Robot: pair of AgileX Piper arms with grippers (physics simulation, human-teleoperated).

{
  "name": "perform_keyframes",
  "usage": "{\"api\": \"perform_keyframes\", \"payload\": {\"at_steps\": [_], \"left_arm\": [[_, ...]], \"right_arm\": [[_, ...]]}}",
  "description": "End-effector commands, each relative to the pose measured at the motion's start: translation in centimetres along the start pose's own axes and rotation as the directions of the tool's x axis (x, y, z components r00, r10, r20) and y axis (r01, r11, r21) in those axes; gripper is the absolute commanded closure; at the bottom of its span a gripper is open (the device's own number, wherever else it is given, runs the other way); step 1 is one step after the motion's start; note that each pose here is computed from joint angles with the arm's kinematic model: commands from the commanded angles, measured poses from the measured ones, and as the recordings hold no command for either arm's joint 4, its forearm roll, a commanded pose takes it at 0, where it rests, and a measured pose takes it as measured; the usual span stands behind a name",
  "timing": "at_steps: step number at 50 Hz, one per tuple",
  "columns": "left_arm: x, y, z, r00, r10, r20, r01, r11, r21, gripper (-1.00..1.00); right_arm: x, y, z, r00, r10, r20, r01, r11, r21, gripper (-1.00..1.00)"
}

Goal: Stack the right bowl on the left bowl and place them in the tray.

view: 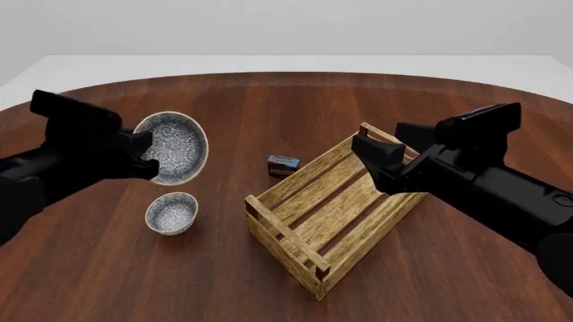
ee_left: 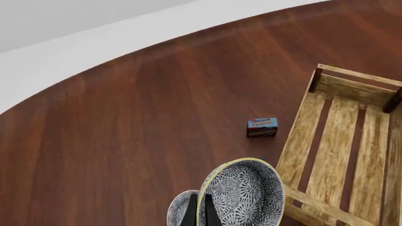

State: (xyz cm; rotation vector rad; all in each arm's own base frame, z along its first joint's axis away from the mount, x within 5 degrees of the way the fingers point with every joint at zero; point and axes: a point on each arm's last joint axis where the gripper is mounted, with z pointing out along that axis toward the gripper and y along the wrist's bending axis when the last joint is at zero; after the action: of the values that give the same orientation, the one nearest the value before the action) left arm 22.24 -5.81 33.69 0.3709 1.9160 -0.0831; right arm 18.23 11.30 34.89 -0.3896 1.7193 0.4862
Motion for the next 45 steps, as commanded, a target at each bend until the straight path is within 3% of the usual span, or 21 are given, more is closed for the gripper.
{"api": "perform_keyframes", "payload": {"at_steps": [1, 19, 25, 45], "left_arm": [[0.5, 0.4, 1.0, 0.998, -0.041, -0.057, 0.04, 0.999, -0.013, 1.0], [3.1, 2.0, 3.6, 0.989, -0.076, -0.13, 0.067, 0.995, -0.074, 1.0], [3.7, 3.0, 3.7, 0.99, -0.045, -0.133, 0.031, 0.994, -0.105, 1.0], [5.9, 2.8, 5.2, 0.981, -0.083, -0.174, 0.065, 0.992, -0.106, 1.0]], "right_arm": [[-0.1, -0.1, -0.1, 1.0, 0.003, 0.002, -0.003, 1.0, 0.003, -1.0], [0.3, -0.1, 0.5, 1.0, 0.001, -0.01, -0.001, 1.0, 0.006, -1.0], [0.3, -0.2, 0.7, 1.0, -0.001, -0.012, 0.001, 1.0, 0.007, -1.0], [0.3, -0.3, 0.6, 1.0, 0.0, -0.01, 0.0, 1.0, 0.013, -1.0]]}}
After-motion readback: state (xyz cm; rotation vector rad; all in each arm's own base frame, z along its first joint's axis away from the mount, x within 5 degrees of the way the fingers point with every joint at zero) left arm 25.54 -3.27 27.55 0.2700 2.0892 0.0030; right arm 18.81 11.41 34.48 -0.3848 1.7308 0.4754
